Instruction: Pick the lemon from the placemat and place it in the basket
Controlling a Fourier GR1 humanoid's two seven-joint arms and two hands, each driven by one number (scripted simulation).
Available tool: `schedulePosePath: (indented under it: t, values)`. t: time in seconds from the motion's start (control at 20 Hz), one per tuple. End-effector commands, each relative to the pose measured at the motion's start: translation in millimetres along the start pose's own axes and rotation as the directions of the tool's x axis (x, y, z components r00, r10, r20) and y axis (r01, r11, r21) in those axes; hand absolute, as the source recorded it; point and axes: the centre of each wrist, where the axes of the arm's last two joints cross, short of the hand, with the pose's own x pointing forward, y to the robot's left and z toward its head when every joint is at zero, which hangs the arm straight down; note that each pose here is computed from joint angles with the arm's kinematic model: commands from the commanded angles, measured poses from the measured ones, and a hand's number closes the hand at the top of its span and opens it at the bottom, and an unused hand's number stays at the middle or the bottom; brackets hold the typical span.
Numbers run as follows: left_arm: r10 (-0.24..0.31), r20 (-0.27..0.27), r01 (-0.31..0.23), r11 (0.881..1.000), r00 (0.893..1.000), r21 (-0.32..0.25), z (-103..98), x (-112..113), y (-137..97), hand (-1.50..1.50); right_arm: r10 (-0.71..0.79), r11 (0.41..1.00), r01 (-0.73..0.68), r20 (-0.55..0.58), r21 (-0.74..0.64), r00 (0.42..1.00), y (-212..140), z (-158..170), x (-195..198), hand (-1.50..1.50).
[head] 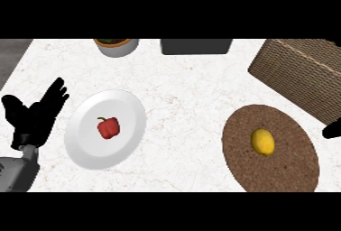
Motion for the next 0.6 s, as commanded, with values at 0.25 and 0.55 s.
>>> schedulePosePath:
  t: [0.25, 0.55]
  values:
    - [-0.001, 0.014, 0.002, 1.000, 1.000, -0.006, 1.3, -1.1, -1.9, 0.00, -0.116, 0.982, 0.110, 0.031, 0.153, 0.993, -21.8, 40.5, -41.1, -1.50]
    - [0.012, -0.002, -0.012, 1.000, 1.000, 0.002, -9.6, 0.9, -14.1, 0.00, -0.209, 0.978, 0.208, 0.072, 0.019, 0.975, -16.3, 66.0, -88.1, -1.50]
